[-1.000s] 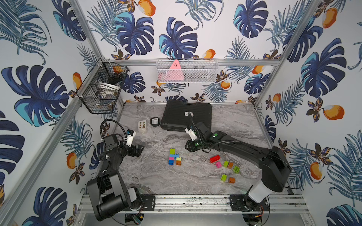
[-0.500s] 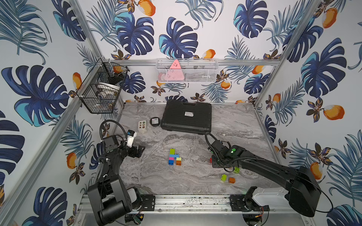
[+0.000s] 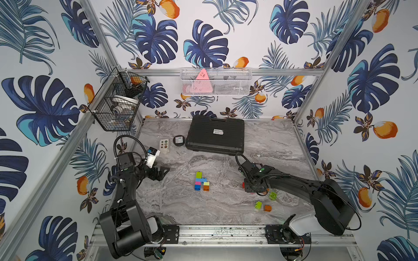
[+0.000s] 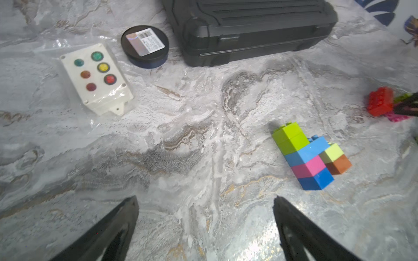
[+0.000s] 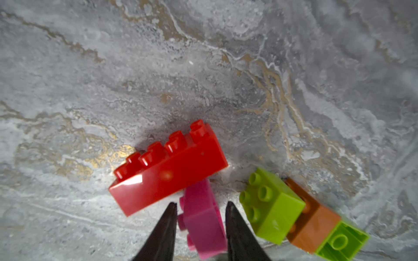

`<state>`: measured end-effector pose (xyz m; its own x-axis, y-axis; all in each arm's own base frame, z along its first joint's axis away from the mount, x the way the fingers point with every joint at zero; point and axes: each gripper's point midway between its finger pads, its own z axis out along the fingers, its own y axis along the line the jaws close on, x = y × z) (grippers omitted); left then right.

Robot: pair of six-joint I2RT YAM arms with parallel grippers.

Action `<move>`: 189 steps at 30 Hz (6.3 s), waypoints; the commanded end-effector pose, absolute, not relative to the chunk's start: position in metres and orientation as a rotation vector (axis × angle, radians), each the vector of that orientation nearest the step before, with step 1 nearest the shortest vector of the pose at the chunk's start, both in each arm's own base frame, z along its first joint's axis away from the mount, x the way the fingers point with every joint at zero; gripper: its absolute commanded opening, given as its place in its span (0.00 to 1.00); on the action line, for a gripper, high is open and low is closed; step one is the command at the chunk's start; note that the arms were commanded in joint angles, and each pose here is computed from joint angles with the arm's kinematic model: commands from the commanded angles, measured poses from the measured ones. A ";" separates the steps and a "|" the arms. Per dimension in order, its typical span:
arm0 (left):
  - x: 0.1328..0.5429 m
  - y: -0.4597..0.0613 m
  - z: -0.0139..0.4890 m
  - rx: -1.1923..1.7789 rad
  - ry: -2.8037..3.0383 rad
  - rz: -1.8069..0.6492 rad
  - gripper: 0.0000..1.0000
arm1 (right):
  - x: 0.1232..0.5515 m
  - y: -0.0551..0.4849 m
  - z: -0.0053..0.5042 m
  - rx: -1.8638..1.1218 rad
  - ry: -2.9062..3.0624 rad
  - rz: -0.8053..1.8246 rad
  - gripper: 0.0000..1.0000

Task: Assemble the letter h with lego
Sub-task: Pick up the lego brick from the center of the board, then place the lego brick at the center of the board, then pick up the lego brick from the center of the board, then place the lego brick at the center of the board, then pick up the lego brick from the center of the board.

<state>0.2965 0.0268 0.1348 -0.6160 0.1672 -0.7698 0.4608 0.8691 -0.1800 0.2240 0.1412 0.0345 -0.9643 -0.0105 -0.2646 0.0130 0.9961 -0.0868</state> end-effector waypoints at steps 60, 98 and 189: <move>0.222 -0.212 0.112 1.597 1.744 -0.684 0.98 | 0.192 0.237 0.021 0.152 2.937 0.678 0.38; 0.203 -0.192 0.129 1.576 1.690 -0.819 0.99 | 0.173 0.219 0.036 -0.710 2.939 -0.140 0.57; 0.240 -0.186 0.125 1.495 1.735 -0.636 0.99 | 0.241 0.288 0.021 -0.255 2.830 0.287 0.23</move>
<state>0.2348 -0.1776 0.1171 -0.0856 0.6044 -0.7921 0.9727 0.2229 0.0650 0.2427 0.2838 0.0206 -0.9324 -0.1879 -0.3087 -0.2301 0.9674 0.1059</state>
